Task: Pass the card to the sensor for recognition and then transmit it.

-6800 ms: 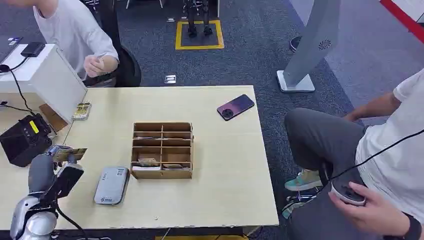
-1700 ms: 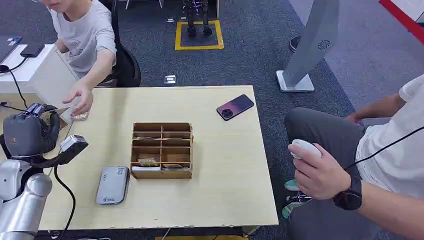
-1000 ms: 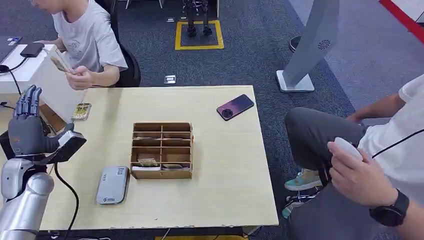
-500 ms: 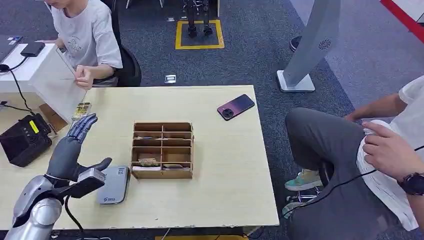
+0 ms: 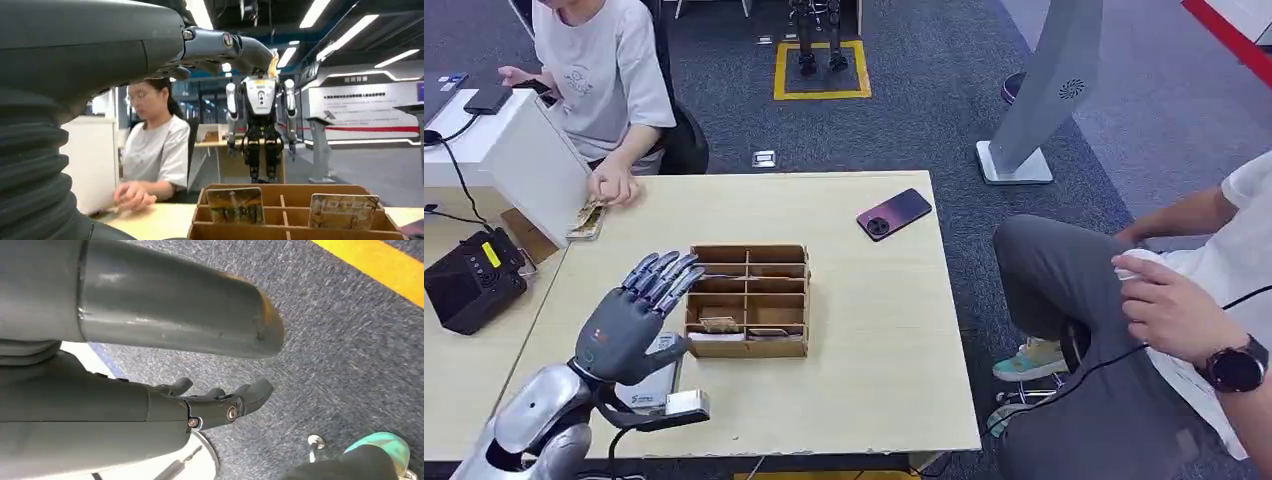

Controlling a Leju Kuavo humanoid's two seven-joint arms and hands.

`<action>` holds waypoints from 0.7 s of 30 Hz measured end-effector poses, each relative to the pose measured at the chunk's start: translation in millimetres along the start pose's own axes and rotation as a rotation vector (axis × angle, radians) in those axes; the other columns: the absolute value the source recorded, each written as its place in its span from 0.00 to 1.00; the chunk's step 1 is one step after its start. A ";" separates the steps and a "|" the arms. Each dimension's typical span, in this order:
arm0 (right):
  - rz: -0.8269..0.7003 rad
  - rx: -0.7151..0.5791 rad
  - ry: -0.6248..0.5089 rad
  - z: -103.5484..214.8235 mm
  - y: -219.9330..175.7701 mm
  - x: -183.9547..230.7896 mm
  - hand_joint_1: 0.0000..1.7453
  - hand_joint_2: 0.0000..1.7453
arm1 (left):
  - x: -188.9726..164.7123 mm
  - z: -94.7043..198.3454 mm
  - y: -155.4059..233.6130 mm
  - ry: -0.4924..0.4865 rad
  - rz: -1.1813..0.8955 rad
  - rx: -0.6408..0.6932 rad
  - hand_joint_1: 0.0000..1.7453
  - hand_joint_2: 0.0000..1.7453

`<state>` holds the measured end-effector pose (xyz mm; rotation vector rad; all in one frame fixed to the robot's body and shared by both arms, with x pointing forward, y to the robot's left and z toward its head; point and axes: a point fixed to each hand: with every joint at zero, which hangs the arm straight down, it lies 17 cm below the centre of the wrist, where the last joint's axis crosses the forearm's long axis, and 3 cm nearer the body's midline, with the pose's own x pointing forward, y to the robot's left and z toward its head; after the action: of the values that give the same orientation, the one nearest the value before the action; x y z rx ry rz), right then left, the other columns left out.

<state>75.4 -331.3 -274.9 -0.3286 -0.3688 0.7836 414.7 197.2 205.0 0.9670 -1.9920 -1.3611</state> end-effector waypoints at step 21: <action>-0.010 -0.004 0.015 0.2 -0.6 -3.3 0.00 0.00 | -19.9 -1.2 -17.5 0.107 -0.006 -0.027 0.00 1.00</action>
<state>73.5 -334.1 -275.1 -0.3362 -0.3581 0.7700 432.1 208.4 188.3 1.0127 -1.8884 -1.3081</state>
